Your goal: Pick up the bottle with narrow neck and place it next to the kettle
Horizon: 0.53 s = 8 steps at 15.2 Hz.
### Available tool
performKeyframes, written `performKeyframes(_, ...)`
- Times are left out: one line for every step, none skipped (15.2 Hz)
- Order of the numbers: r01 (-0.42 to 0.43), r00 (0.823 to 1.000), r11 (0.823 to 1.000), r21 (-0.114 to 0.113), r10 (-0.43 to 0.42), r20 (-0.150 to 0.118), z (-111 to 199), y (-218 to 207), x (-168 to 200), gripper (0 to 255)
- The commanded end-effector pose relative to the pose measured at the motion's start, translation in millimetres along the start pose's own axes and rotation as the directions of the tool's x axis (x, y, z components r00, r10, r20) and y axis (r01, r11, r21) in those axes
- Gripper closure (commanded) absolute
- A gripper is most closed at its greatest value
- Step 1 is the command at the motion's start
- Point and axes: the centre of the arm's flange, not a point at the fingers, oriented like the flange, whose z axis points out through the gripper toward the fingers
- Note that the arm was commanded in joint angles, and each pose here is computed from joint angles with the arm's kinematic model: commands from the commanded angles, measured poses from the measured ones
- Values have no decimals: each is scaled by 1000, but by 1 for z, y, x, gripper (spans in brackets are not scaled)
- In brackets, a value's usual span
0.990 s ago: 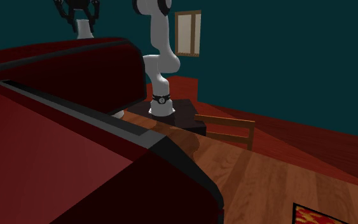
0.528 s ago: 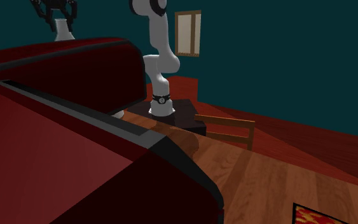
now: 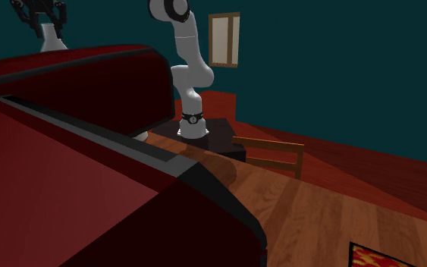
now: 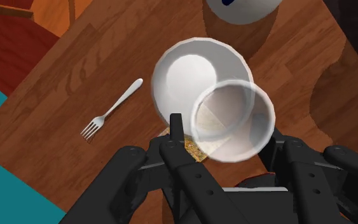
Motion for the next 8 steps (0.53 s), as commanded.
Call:
performKeyframes(3,1000,1000,-1,-3,0,2,28,-10,255)
performKeyframes(3,1000,1000,-1,-3,0,3,47,-19,255)
performKeyframes(3,1000,1000,-1,-3,0,9,47,-18,255)
performKeyframes(3,1000,1000,-1,-3,0,14,47,-18,255)
performKeyframes(3,1000,1000,-1,-3,0,19,47,-17,255)
performKeyframes(3,1000,1000,-1,-3,0,24,46,-16,255)
performKeyframes(3,1000,1000,-1,-3,0,30,46,-16,255)
performKeyframes(3,1000,1000,-1,-3,0,35,46,-15,255)
